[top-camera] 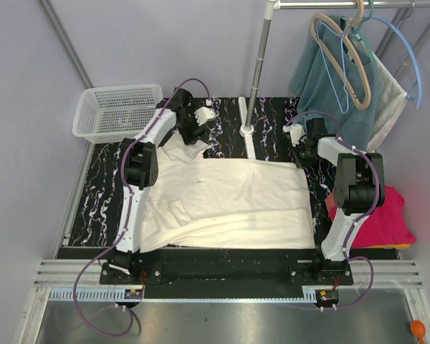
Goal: Fold and stack the t-shirts
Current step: Fold the tshirt
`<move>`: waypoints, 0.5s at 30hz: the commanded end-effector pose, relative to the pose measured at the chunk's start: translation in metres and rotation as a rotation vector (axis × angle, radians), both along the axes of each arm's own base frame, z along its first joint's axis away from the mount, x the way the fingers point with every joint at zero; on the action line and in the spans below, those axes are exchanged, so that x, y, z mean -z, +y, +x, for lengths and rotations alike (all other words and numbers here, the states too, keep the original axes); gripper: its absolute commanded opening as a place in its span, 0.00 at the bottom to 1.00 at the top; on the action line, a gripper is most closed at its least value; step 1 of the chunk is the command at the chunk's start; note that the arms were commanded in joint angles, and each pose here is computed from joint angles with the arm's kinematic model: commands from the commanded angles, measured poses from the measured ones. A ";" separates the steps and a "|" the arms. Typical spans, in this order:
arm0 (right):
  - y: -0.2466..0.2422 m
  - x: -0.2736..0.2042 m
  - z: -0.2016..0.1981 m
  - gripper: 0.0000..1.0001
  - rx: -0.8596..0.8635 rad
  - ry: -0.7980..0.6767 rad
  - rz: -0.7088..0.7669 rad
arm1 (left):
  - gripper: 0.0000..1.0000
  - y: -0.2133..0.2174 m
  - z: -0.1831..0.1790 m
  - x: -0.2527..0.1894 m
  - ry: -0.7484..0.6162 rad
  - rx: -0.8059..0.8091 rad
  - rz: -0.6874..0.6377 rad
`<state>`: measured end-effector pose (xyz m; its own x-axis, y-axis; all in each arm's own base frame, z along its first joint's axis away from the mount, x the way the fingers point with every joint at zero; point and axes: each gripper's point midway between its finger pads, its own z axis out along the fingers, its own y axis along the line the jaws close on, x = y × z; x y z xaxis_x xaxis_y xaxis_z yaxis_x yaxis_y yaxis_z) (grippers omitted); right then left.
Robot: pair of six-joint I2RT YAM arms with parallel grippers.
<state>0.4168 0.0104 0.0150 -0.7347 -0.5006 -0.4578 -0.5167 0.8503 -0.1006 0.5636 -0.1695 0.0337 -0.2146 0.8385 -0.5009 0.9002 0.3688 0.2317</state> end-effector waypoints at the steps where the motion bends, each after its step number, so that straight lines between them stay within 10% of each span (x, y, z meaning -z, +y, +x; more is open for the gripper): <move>1: 0.002 0.021 -0.032 0.00 0.009 0.115 0.015 | 0.99 -0.003 -0.027 0.013 0.087 0.087 0.037; 15: 0.002 0.024 -0.037 0.00 0.006 0.106 0.017 | 0.95 0.020 -0.085 0.039 0.248 0.201 0.207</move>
<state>0.4162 0.0105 0.0151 -0.7220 -0.5002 -0.4781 -0.5136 0.8504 -0.1141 0.5178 -0.1712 0.0275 -0.1166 0.9076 -0.4034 0.9623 0.2037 0.1803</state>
